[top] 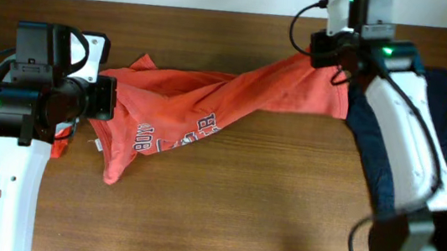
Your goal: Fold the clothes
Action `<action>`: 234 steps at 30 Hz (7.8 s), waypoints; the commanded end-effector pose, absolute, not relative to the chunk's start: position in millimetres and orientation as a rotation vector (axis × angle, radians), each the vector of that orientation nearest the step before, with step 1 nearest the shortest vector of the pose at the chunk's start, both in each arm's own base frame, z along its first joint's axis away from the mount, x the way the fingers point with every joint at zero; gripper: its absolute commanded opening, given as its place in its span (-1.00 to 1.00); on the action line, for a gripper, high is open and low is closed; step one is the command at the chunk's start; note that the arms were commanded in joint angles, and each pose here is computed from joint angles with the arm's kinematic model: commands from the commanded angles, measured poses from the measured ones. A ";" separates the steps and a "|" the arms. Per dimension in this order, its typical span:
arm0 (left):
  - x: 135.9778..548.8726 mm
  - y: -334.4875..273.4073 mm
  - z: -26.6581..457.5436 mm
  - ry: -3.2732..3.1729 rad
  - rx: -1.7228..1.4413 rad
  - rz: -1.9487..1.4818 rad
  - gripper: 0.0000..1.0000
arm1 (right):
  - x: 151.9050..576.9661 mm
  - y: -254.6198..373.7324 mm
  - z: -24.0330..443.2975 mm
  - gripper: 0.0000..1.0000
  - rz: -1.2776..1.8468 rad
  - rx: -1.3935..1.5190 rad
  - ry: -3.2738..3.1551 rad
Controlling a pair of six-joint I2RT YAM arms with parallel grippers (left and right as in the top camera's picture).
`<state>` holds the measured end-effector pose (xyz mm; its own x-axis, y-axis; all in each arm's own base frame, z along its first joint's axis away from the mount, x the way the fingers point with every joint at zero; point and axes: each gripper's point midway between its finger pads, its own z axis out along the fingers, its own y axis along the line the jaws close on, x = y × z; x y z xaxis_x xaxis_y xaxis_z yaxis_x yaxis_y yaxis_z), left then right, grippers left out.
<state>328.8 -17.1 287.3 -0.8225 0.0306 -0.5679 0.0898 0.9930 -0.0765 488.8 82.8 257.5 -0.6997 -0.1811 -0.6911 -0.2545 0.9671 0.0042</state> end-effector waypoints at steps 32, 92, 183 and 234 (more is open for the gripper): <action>205.9 31.1 566.9 1.675 -0.131 0.153 -1.00 | 252.6 12.9 413.0 -0.78 -0.075 -0.179 2.194; 335.7 -14.3 178.9 3.192 0.131 -0.326 -1.00 | 339.1 -4.8 128.9 -0.70 -0.338 -0.252 3.082; 294.7 -14.0 149.3 3.364 0.116 -0.342 -1.00 | 385.0 -15.7 127.4 -0.92 -0.154 0.047 3.012; 215.1 51.7 299.2 2.686 -0.432 0.266 -1.00 | 197.8 6.8 204.1 -0.91 0.049 0.106 3.180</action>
<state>212.9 46.6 291.7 -0.8962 -0.2436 -0.3708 -0.3052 0.9451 0.1166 197.0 9.6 204.6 -0.9974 0.0488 0.0524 0.0510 0.9978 0.0414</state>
